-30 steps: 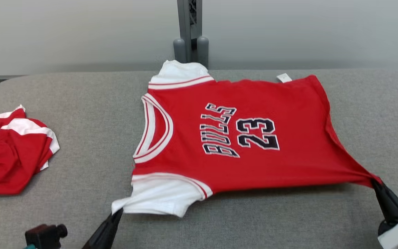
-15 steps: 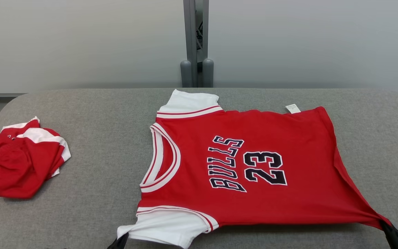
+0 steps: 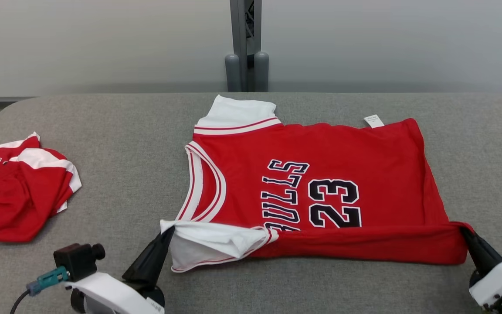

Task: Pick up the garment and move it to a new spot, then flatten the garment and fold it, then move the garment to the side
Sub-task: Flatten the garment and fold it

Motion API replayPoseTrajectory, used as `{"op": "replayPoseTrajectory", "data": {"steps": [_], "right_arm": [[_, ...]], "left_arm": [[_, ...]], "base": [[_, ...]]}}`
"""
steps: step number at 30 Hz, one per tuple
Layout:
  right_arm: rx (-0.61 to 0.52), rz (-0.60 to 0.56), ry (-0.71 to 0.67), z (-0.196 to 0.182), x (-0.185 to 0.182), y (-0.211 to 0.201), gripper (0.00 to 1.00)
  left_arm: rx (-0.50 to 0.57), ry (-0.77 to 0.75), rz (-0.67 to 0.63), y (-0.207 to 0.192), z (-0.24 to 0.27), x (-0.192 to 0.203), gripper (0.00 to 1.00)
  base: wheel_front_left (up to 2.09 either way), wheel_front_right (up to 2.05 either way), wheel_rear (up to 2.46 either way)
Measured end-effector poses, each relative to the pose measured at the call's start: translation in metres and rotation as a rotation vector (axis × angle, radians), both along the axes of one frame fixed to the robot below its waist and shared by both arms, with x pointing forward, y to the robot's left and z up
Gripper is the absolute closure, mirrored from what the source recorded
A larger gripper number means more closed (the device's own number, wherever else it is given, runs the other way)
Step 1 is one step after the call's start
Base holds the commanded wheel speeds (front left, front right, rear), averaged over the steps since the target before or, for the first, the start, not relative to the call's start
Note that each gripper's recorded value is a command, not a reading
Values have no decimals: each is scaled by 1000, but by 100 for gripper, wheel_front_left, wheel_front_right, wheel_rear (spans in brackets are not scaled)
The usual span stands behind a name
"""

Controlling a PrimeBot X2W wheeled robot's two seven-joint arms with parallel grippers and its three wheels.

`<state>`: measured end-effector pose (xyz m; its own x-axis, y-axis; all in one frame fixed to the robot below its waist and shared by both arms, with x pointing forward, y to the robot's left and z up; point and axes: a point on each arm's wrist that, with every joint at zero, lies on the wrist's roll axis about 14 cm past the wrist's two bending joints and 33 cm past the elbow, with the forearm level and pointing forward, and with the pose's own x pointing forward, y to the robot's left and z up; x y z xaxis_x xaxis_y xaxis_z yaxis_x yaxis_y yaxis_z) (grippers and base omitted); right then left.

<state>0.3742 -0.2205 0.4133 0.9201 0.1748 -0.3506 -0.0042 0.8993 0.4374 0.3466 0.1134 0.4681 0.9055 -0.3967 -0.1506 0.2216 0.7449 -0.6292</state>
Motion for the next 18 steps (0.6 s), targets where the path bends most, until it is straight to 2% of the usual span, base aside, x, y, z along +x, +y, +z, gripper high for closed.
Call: {"op": "replayPoseTrajectory", "data": {"steps": [3,6,10,17,18], "right_arm": [[-14,11,-2,0,18,5,100],[-92,47,-1,-5,33,6,100],[-134,77,-17,-6,52,15,100],[-175,93,5,-16,63,19,100],[-179,92,5,-17,63,19,94]], "left_arm": [[12,-1,0,0,-5,16,100],[49,18,-18,-2,-14,29,100],[74,20,-15,-2,-20,49,100],[71,63,-49,-15,-35,60,100],[69,62,-52,-17,-36,61,100]], "base": [[0,0,0],[0,0,0],[0,0,0],[0,0,0],[0,0,0]]}}
